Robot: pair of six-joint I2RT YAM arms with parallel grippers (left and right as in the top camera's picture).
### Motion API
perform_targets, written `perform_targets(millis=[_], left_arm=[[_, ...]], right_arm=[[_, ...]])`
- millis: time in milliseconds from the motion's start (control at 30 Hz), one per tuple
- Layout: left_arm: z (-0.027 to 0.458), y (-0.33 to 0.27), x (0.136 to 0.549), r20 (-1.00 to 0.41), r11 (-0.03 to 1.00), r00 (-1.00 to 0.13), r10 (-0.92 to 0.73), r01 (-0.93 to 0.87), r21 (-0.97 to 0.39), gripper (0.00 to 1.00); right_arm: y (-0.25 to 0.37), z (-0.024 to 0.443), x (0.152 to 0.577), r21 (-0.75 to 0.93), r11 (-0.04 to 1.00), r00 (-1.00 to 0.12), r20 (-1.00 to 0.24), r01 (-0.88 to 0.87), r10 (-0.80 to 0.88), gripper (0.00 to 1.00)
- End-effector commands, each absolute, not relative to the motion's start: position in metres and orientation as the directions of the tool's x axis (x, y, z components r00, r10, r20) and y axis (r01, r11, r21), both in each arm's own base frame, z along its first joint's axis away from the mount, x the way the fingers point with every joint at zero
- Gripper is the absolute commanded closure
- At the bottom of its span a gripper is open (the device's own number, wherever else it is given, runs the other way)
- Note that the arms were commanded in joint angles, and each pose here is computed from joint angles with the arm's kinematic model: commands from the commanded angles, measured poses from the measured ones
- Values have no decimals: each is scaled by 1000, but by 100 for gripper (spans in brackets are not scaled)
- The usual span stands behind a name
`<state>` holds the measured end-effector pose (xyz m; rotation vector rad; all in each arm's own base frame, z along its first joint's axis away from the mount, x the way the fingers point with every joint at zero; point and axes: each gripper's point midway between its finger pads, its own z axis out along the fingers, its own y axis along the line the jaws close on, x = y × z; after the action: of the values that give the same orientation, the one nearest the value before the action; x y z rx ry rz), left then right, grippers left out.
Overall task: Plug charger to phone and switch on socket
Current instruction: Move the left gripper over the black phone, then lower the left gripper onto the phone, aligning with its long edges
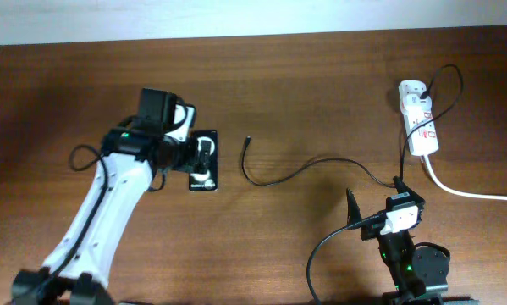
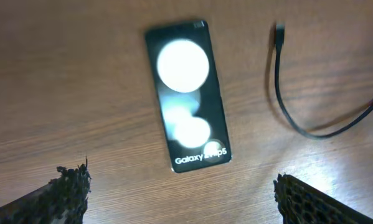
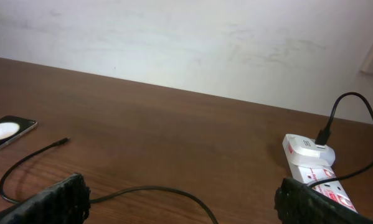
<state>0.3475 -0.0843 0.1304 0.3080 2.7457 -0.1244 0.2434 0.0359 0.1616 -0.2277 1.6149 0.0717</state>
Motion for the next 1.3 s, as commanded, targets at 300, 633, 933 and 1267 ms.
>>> perform_targets(millis=[300, 633, 933, 1267], left_arm=[[131, -96, 367, -401, 965, -887, 228, 261, -28, 0], [117, -95, 376, -337, 967, -912, 235, 254, -14, 1], [106, -105, 383, -307, 959, -913, 267, 284, -11, 0], [61, -111, 388, -226, 959, -935, 272, 284, -19, 1]], right_arm=[[40, 159, 243, -87, 974, -44, -994, -209, -98, 1], [40, 159, 243, -87, 974, -44, -994, -209, -98, 1], [40, 159, 243, -87, 974, -44, -994, -209, -98, 1], [40, 159, 243, -87, 974, -44, -994, -209, -98, 1]])
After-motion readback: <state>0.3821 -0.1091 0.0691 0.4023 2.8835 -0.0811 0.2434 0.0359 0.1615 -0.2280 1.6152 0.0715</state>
